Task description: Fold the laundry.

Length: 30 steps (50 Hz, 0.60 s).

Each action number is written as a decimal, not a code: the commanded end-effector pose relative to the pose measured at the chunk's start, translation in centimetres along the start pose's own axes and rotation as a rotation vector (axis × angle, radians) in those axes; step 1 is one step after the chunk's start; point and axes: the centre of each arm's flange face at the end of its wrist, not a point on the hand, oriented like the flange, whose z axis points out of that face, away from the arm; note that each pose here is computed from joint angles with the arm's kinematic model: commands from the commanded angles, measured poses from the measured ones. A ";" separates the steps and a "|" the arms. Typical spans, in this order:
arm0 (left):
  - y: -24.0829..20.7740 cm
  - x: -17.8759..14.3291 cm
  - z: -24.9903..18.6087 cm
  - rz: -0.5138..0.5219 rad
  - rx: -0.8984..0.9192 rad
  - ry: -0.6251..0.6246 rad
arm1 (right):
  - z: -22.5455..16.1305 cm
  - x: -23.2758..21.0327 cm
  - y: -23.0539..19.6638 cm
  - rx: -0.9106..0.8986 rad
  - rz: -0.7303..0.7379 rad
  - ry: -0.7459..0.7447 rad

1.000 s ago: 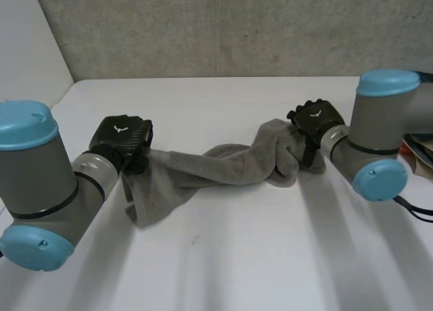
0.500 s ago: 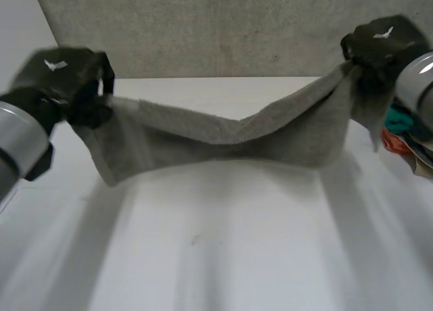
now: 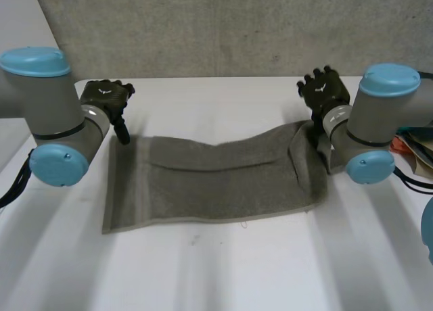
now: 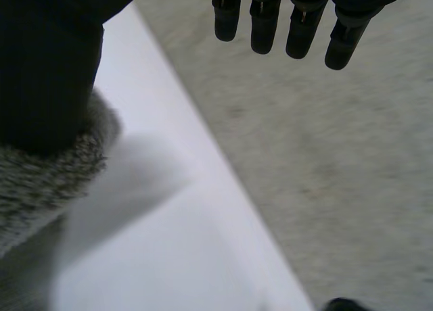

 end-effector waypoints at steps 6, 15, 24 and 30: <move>-1.0 -1.2 -6.9 0.014 -0.064 0.032 | -6.2 3.8 -3.8 0.055 0.051 -0.004; 5.1 1.5 -14.1 0.095 -0.220 0.326 | -12.2 1.3 -0.4 -0.172 0.078 -0.305; 8.6 2.3 -12.0 0.141 -0.187 0.332 | -13.4 -0.5 2.1 -0.206 0.100 -0.342; 9.8 2.5 -10.2 0.153 -0.158 0.302 | -13.8 -1.3 2.9 -0.205 0.103 -0.340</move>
